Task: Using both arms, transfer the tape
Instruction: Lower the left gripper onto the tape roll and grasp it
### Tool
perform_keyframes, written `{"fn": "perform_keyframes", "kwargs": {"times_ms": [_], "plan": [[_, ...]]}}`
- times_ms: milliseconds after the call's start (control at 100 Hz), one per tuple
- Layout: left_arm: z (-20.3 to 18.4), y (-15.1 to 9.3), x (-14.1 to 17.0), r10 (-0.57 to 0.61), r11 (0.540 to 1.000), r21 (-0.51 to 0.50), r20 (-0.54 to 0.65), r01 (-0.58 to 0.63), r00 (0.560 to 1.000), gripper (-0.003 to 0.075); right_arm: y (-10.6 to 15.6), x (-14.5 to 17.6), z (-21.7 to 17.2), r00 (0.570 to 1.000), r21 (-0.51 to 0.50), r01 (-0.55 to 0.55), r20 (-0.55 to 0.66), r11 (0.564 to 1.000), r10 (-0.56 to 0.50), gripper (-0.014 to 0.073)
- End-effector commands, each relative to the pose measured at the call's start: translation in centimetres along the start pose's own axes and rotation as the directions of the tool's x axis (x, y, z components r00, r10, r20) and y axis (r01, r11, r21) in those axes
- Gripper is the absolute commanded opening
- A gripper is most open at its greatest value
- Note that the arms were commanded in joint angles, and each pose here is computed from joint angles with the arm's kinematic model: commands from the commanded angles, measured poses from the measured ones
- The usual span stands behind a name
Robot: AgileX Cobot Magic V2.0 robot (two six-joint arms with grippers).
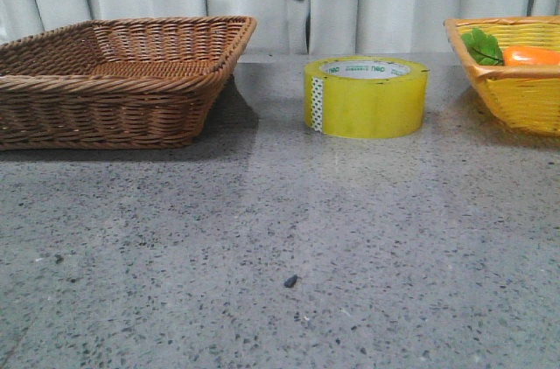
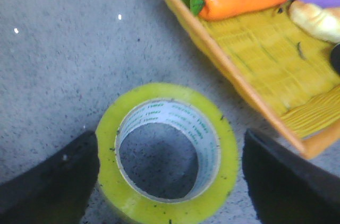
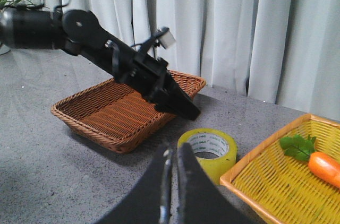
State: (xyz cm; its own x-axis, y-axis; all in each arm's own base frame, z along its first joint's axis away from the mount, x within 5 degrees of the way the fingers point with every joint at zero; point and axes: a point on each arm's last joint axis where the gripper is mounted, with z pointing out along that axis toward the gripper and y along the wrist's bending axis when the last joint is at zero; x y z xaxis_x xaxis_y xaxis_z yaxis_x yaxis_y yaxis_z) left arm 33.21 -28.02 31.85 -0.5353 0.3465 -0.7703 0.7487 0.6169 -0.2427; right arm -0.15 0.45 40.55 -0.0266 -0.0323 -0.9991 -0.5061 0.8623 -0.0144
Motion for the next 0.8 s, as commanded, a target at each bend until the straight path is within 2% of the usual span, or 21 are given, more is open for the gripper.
{"fn": "perform_keyframes", "kwargs": {"times_ms": [0,230,330,420,470,520,550,660,790], "plan": [[-0.8,-0.6,-1.7,-0.001,1.000,-0.001,0.091,0.001,0.996,0.0530,-0.1,-1.2,0.4,0.998,0.016,0.006,0.063,1.000,-0.007,-0.0066],[2.4,0.7,0.0,-0.026,1.000,-0.009,0.022,0.026,0.999,0.0489,-0.1,-1.2,0.4,0.998,0.016,0.006,0.063,1.000,-0.007,-0.0066],[3.2,1.0,0.5,-0.031,0.999,-0.011,0.003,0.031,1.000,0.0440,-0.1,-1.2,0.5,0.998,0.016,0.006,0.061,1.000,-0.007,-0.0066],[3.4,1.1,0.7,-0.033,0.999,-0.012,-0.004,0.033,0.999,0.0314,-0.2,-1.2,0.5,0.998,0.017,0.008,0.059,1.000,-0.009,-0.0066],[3.5,1.0,0.7,-0.032,0.999,-0.011,-0.003,0.032,0.999,0.0201,-0.2,-1.2,0.5,0.998,0.017,0.008,0.059,1.000,-0.009,-0.0066],[3.5,1.0,0.6,-0.032,0.999,-0.014,0.002,0.032,0.999,0.0045,-0.2,-1.2,0.5,0.998,0.017,0.008,0.059,1.000,-0.009,-0.0066],[3.5,1.0,0.5,-0.031,0.999,-0.014,0.008,0.031,1.000,-0.0023,-0.2,-1.2,0.5,0.998,0.017,0.008,0.059,1.000,-0.009,-0.0066],[2.9,0.7,-0.6,-0.027,1.000,-0.004,0.043,0.027,0.999,-0.0021,-0.2,-1.2,0.5,0.998,0.023,0.014,0.058,1.000,-0.015,-0.0066],[-0.3,-0.7,-4.2,0.011,1.000,0.017,0.163,-0.014,0.987,-0.0021,-0.2,-1.2,0.5,0.998,0.023,0.014,0.060,1.000,-0.015,-0.0066]]}}
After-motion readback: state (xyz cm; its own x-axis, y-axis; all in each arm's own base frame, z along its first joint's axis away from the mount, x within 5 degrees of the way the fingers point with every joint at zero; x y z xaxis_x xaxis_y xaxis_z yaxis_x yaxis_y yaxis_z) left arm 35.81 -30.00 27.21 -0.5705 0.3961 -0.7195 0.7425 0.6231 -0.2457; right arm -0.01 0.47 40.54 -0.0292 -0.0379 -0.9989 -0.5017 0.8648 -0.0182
